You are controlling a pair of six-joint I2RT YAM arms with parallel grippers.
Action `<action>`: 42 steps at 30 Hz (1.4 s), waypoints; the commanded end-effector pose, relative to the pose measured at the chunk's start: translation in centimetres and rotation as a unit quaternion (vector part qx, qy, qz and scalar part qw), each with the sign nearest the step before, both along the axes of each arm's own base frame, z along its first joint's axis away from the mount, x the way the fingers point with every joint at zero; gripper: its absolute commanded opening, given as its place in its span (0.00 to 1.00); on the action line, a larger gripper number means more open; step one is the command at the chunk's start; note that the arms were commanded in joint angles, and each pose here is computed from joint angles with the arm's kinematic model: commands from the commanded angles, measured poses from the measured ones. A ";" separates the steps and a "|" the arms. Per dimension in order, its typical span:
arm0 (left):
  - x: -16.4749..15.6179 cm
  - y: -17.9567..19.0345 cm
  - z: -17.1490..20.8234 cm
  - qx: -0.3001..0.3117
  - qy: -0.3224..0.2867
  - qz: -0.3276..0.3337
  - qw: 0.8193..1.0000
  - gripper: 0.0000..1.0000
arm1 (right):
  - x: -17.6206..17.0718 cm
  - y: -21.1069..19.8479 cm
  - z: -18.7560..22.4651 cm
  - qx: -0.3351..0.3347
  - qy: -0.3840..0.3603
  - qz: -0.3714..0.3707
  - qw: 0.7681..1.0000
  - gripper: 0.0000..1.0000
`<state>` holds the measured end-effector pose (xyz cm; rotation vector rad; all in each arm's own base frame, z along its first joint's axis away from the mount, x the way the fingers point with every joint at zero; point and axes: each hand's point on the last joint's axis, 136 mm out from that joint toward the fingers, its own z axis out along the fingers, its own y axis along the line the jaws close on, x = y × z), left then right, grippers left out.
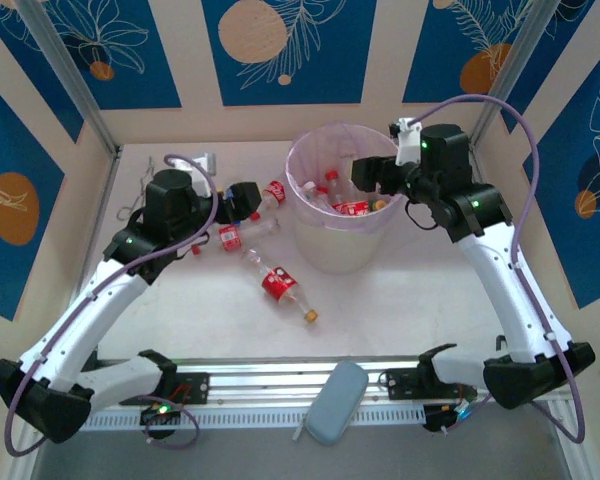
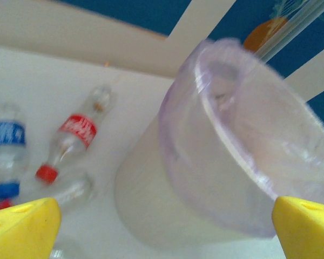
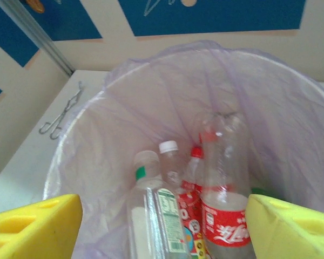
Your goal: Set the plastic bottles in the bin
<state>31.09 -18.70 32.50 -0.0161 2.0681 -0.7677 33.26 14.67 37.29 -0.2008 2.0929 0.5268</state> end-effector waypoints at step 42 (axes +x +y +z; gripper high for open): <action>-6.9 -7.4 -29.2 -0.168 0.417 0.174 0.876 0.95 | -2.5 -4.3 -4.5 -0.001 0.045 -0.064 0.997 0.81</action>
